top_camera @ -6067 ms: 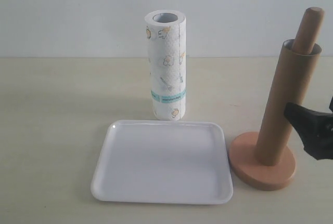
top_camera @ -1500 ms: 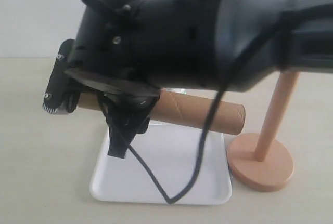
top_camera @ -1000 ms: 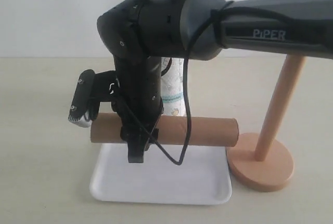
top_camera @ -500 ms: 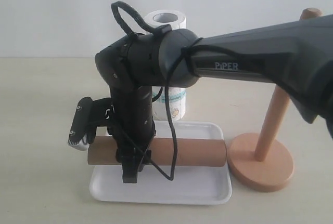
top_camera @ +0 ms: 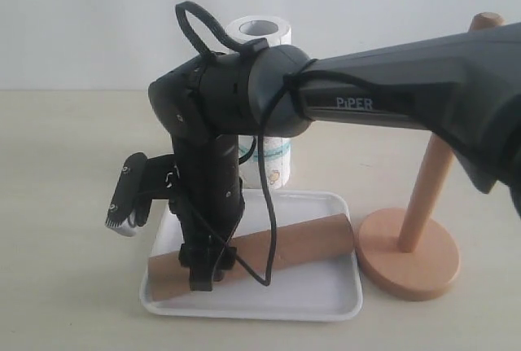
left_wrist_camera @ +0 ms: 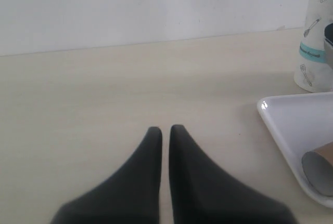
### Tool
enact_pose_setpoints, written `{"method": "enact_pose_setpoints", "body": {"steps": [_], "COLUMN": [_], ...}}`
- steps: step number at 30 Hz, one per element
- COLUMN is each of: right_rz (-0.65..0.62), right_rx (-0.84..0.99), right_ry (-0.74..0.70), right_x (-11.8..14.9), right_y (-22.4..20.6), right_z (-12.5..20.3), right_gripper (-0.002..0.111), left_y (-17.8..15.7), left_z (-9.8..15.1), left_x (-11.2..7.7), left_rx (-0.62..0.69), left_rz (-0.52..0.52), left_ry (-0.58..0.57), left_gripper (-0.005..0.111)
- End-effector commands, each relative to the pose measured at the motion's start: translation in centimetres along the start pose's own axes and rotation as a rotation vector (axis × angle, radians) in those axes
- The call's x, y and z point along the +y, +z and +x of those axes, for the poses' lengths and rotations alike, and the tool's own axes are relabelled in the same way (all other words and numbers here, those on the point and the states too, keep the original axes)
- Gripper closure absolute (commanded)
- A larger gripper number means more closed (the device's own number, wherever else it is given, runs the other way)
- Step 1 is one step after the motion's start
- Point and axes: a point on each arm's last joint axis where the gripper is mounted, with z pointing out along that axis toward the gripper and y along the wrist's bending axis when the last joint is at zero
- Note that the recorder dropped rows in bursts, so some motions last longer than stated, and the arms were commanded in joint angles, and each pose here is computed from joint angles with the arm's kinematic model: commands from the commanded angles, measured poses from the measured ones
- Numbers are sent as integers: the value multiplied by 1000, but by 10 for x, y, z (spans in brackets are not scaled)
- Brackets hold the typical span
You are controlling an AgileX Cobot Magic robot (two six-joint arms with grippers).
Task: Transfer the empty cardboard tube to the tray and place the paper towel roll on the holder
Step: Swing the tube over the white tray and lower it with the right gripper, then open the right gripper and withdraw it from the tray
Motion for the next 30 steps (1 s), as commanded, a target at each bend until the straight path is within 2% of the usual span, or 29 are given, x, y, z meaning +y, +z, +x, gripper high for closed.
{"method": "enact_pose_setpoints", "body": {"steps": [1, 5, 10, 13, 24, 30], "right_rz": [-20, -5, 43, 49, -55, -100], "right_rx": [48, 49, -13, -42, -218, -261], "right_ry": [6, 7, 68, 111, 200, 214], "right_x": [1, 2, 1, 4, 28, 63], "right_y": [-9, -31, -62, -81, -145, -172], "right_z": [6, 11, 13, 17, 27, 62], "right_gripper": [55, 74, 89, 109, 109, 109], "left_y": [0, 0, 0, 0, 0, 0], "left_z": [1, 1, 1, 1, 1, 1], "left_x": [0, 0, 0, 0, 0, 0], "left_rx": [0, 0, 0, 0, 0, 0], "left_rz": [-3, -3, -3, -3, -3, -3], "left_ry": [0, 0, 0, 0, 0, 0], "left_gripper": [102, 102, 102, 102, 102, 102]}}
